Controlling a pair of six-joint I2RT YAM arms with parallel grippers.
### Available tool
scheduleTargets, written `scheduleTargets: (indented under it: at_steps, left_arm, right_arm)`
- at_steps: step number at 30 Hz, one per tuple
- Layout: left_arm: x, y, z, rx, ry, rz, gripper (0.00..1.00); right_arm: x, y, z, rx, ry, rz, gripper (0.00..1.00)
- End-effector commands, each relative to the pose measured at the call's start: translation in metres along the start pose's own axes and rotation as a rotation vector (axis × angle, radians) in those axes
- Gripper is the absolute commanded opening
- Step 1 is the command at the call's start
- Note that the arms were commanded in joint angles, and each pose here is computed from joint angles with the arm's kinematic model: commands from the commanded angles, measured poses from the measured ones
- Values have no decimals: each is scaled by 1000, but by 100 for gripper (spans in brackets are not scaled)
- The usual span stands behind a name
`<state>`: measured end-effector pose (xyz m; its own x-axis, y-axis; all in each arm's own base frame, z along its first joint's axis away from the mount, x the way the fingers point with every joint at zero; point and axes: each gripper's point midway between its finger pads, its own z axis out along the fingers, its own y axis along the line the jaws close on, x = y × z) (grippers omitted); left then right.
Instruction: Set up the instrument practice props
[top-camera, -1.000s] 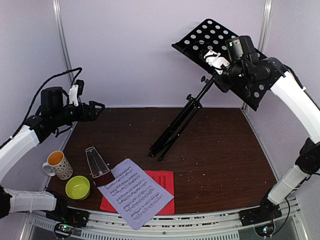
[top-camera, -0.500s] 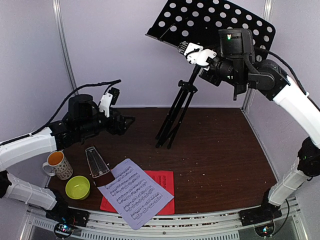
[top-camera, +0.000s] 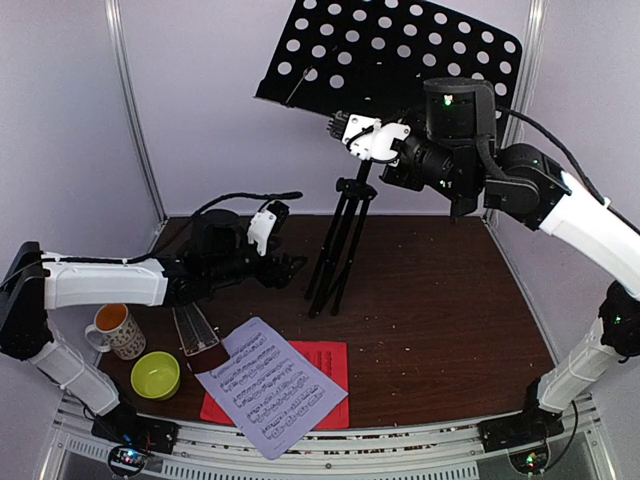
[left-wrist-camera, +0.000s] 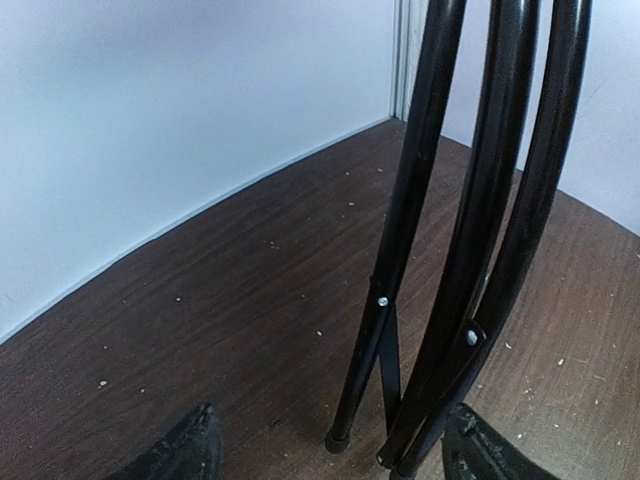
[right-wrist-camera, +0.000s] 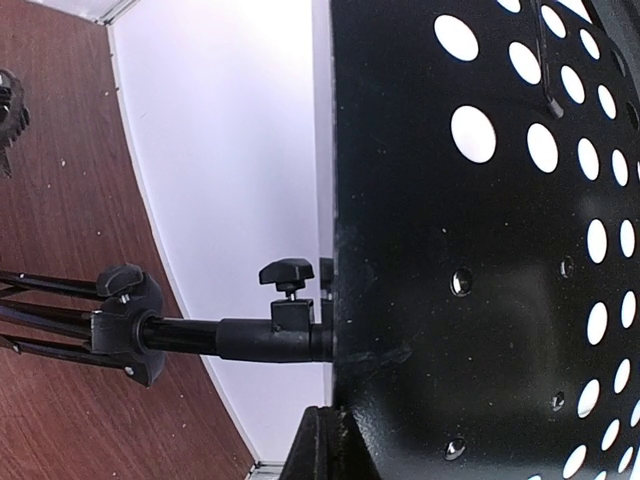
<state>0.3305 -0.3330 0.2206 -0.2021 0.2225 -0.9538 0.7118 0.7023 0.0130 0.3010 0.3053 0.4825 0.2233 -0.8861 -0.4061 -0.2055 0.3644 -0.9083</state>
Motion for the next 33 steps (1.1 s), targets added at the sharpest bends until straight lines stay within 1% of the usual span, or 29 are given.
scheduleTargets:
  at_steps: [1,9,13,18,24,27,30,31,33]
  left_arm:
    - [-39,-6,11,3,-129,64,76]
    - [-55,-30,38,50,-159,124,71]
    - [-57,-30,49,25,-187,117,67]
    - [-61,-29,56,5,-233,132,65]
    - [-66,-31,67,-16,-231,168,60]
    - [-72,-41,71,-11,-236,214,51]
    - [-73,-50,75,-4,-242,269,34]
    - [-73,-52,76,3,-251,279,26]
    - [-73,-55,76,13,-267,304,17]
  right_arm:
    - [-6,-116,-58,279,-151,283,0]
    - [-7,-111,-66,273,-179,261,0]
    - [-10,-113,-73,273,-205,265,0]
    - [-12,-118,-83,271,-238,273,0]
    - [-18,-122,-98,248,-308,312,0]
    - [-19,-122,-99,241,-319,316,0]
    - [-17,-121,-96,245,-297,291,0]
    - [-17,-121,-96,248,-293,286,0]
    - [-15,-122,-96,257,-282,276,0]
